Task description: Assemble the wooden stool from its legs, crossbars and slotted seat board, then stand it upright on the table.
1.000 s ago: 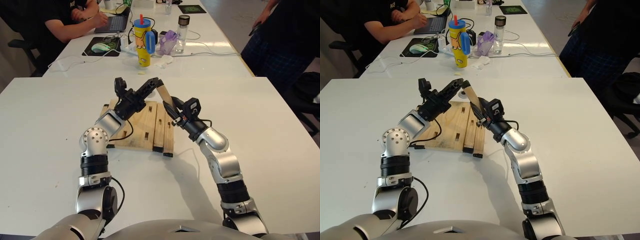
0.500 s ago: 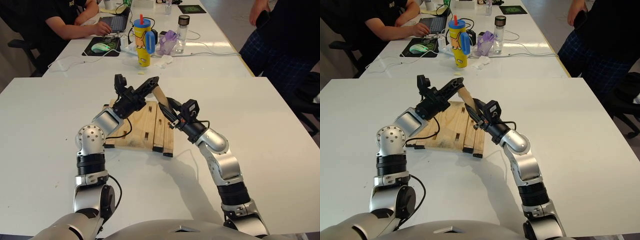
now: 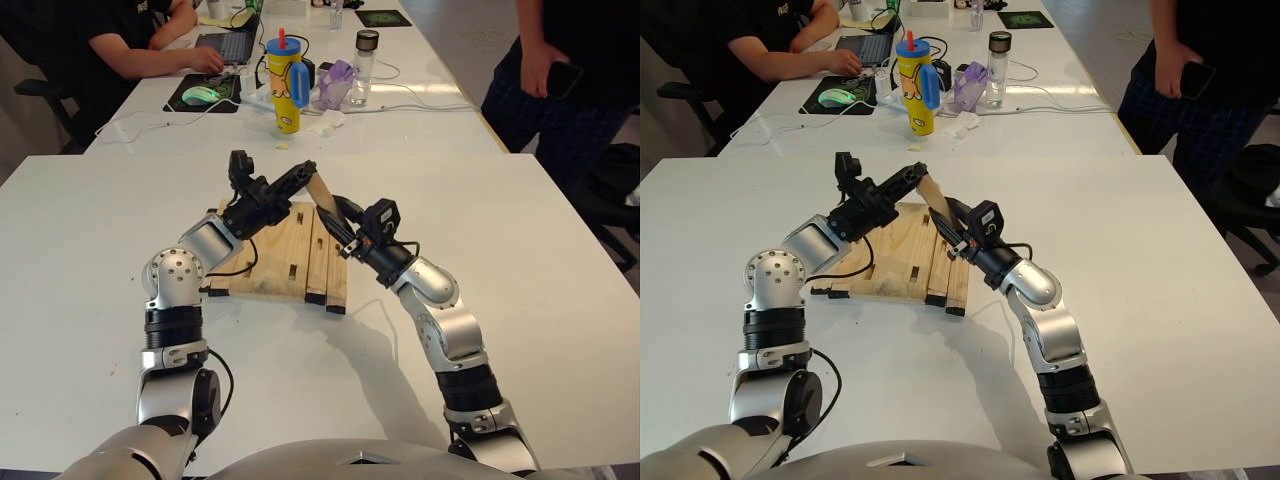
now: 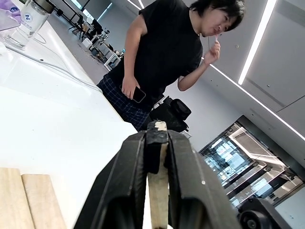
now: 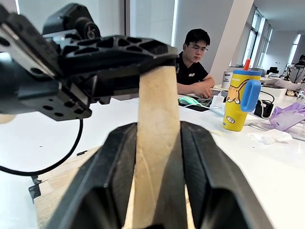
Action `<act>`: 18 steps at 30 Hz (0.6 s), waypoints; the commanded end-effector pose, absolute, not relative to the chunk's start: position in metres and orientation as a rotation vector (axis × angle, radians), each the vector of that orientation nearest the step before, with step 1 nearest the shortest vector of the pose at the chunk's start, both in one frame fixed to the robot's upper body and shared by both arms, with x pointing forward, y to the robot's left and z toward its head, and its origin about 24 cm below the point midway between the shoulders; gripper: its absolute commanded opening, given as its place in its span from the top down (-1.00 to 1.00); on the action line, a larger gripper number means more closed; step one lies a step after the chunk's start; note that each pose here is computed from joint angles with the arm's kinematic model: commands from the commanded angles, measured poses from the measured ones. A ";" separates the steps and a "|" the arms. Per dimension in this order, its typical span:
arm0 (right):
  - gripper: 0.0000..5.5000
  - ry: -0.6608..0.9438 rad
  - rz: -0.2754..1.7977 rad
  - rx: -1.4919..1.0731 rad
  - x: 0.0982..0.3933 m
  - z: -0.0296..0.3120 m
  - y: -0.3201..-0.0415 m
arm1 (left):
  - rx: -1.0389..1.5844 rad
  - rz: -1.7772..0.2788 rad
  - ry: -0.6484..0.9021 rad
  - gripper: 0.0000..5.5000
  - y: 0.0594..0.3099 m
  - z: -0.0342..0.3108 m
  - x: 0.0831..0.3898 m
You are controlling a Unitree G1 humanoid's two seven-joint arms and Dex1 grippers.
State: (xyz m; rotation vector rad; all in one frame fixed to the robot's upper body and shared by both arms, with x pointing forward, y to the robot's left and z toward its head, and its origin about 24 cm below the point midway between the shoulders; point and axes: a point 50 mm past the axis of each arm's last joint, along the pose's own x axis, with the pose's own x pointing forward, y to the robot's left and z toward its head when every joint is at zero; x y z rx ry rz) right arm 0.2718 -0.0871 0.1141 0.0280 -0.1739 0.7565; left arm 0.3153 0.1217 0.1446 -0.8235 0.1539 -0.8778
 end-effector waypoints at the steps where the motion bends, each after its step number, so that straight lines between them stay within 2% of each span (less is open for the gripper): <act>1: 0.25 -0.114 0.736 -0.005 0.275 0.106 -0.091 | -0.789 -0.756 0.091 0.84 0.141 0.140 0.318; 5: 0.02 0.050 0.684 -0.027 0.278 0.081 -0.101 | -0.775 -0.498 -0.049 0.84 0.178 0.139 0.315; 7: -0.07 0.073 0.634 -0.043 0.279 0.077 -0.107 | -0.729 -0.353 -0.115 0.84 0.198 0.136 0.308; 11: -0.09 0.083 0.517 -0.001 0.287 0.079 -0.120 | -0.649 -0.116 -0.148 0.84 0.234 0.120 0.293; 18: -0.09 0.068 0.427 0.020 0.294 0.081 -0.126 | -0.594 -0.095 -0.106 0.84 0.237 0.111 0.301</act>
